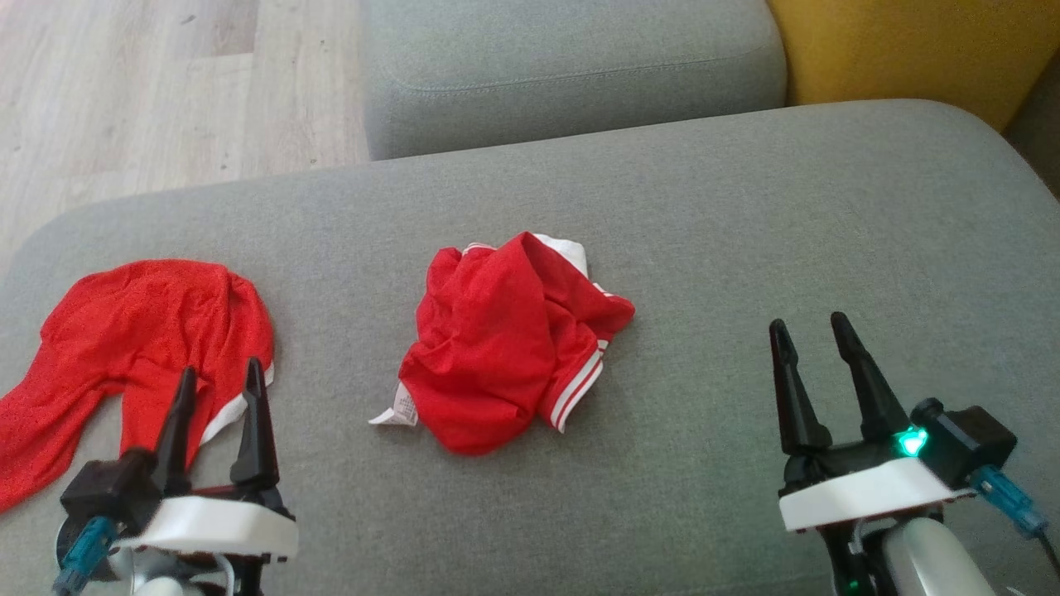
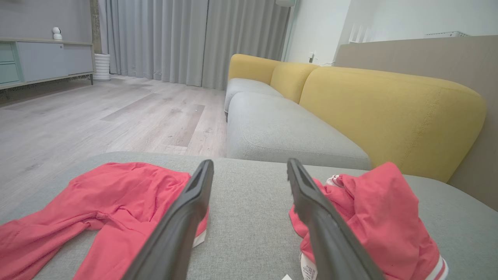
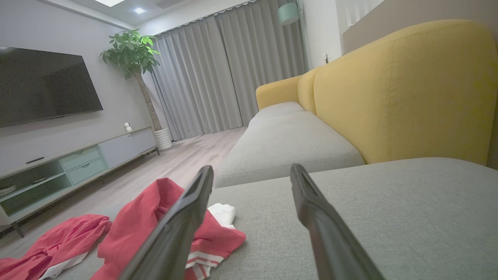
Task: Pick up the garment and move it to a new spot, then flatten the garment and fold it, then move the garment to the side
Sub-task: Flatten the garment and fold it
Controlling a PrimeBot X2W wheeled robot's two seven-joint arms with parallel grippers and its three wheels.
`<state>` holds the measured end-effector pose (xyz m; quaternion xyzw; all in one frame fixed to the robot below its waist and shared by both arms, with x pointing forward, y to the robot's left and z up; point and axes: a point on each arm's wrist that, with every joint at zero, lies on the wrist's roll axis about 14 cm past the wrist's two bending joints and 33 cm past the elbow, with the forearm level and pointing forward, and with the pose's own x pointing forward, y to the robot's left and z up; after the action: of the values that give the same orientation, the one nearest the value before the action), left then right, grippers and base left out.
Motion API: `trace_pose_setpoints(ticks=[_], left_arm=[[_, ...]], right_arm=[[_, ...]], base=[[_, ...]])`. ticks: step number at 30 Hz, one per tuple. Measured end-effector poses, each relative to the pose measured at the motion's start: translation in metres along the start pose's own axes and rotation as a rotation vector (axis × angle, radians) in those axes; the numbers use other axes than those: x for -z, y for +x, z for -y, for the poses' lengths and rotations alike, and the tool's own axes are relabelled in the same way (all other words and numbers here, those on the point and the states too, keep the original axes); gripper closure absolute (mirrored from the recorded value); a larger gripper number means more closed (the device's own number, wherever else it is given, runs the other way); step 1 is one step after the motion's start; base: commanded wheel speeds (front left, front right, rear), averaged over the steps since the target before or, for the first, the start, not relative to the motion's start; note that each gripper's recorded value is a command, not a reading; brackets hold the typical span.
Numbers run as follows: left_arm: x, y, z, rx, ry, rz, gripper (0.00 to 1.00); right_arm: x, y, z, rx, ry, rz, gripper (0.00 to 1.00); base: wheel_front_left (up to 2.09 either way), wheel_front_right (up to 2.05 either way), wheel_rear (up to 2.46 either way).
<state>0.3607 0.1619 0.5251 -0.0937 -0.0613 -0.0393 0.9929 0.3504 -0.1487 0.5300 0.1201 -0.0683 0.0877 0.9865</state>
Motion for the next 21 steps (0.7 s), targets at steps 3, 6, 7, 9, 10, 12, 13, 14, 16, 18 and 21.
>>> trace_pose_setpoints(ticks=[3, 6, 7, 9, 10, 12, 13, 14, 16, 18, 21], left_arm=[[0.002, -0.002, -0.003, -0.005, -0.003, -0.006, 0.00], [0.003, -0.004, -0.005, -0.014, -0.011, -0.007, 0.00], [0.003, -0.005, -0.006, -0.020, -0.013, -0.006, 0.00], [0.003, -0.006, -0.009, -0.032, -0.016, -0.006, 0.00], [0.003, -0.007, -0.010, -0.032, -0.018, -0.006, 0.00], [0.003, -0.010, -0.014, -0.047, -0.020, -0.005, 0.00], [0.002, -0.011, -0.016, -0.055, -0.022, -0.002, 0.00], [0.001, -0.012, -0.018, -0.062, -0.024, 0.001, 0.00], [0.001, -0.015, -0.023, -0.079, -0.026, 0.002, 0.00], [0.003, -0.019, -0.029, -0.101, -0.027, -0.004, 0.00], [0.007, -0.026, -0.038, -0.132, -0.031, -0.019, 0.00]], right_arm=[[0.004, 0.001, -0.004, -0.013, 0.004, -0.011, 0.00], [0.010, 0.003, -0.018, -0.053, 0.036, -0.030, 0.00], [0.013, 0.004, -0.024, -0.071, 0.049, -0.041, 0.00], [0.021, 0.005, -0.035, -0.111, 0.069, -0.075, 0.00], [0.026, 0.008, -0.039, -0.128, 0.079, -0.104, 0.00], [0.033, 0.017, -0.049, -0.162, 0.112, -0.162, 0.00], [0.036, 0.022, -0.055, -0.181, 0.122, -0.191, 0.00], [0.040, 0.028, -0.061, -0.200, 0.133, -0.227, 0.00], [0.049, 0.036, -0.074, -0.250, 0.142, -0.305, 0.00], [0.058, 0.045, -0.080, -0.278, 0.138, -0.373, 0.00], [0.080, 0.053, -0.081, -0.289, 0.146, -0.517, 0.00]], base=[[0.00, 0.00, 0.00], [0.00, 0.00, 0.00], [0.00, 0.00, 0.00], [0.00, 0.00, 0.00], [0.00, 0.00, 0.00], [0.00, 0.00, 0.00], [0.00, 0.00, 0.00], [0.00, 0.00, 0.00], [0.00, 0.00, 0.00], [0.00, 0.00, 0.00], [0.00, 0.00, 0.00]])
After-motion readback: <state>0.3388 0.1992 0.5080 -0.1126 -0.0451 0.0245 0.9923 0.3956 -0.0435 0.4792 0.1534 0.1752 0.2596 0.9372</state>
